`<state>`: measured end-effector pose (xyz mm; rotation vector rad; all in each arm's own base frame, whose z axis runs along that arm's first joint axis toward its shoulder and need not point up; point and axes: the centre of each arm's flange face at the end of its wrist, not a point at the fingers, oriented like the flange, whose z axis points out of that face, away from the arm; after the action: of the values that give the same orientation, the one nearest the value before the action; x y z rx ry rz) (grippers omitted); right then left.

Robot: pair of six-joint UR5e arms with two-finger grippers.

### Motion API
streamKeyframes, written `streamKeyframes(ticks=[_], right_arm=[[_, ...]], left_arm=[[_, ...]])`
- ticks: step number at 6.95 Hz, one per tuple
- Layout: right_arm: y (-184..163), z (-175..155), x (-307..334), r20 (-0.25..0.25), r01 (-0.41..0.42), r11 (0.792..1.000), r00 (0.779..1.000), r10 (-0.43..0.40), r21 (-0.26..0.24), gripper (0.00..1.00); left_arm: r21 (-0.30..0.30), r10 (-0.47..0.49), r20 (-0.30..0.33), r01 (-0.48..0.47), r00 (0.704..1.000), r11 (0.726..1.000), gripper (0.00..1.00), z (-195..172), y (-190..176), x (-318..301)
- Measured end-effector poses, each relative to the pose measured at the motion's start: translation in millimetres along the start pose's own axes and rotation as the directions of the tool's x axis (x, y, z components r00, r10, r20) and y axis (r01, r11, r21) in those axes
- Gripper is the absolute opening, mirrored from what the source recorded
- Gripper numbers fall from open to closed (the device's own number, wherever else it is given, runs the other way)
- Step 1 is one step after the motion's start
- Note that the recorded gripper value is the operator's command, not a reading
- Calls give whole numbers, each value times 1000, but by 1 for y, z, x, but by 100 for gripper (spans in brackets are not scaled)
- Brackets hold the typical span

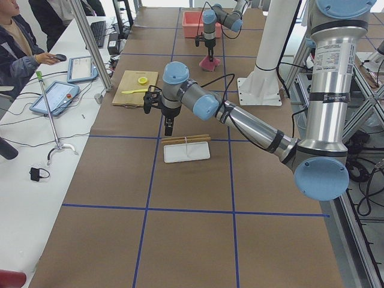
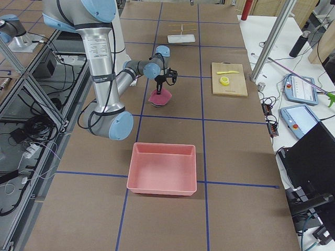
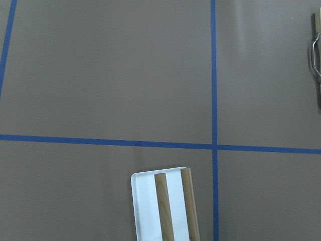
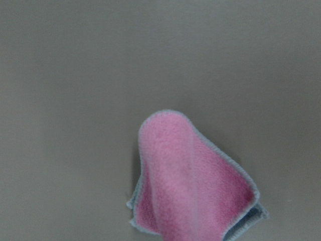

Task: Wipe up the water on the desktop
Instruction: 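Rub the cloth back and forth on the table with the right gripper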

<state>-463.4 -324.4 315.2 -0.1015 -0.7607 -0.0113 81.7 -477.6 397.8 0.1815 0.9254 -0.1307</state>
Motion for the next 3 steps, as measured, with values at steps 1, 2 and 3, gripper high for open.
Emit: streamKeyframes(ticks=[1, 2, 3], right_arm=[[4, 3, -42, 20, -33, 999, 999, 33, 1, 0], [6, 4, -75, 37, -62, 998, 997, 62, 2, 0], [3, 3, -91, 48, -83, 997, 995, 83, 5, 0]], left_arm=[[2, 0, -1, 0, 1000, 1000, 98, -1, -1, 0], [5, 0, -1, 0, 1000, 1000, 98, -3, -1, 0], [8, 1, -2, -1, 1000, 1000, 98, -4, -1, 0]])
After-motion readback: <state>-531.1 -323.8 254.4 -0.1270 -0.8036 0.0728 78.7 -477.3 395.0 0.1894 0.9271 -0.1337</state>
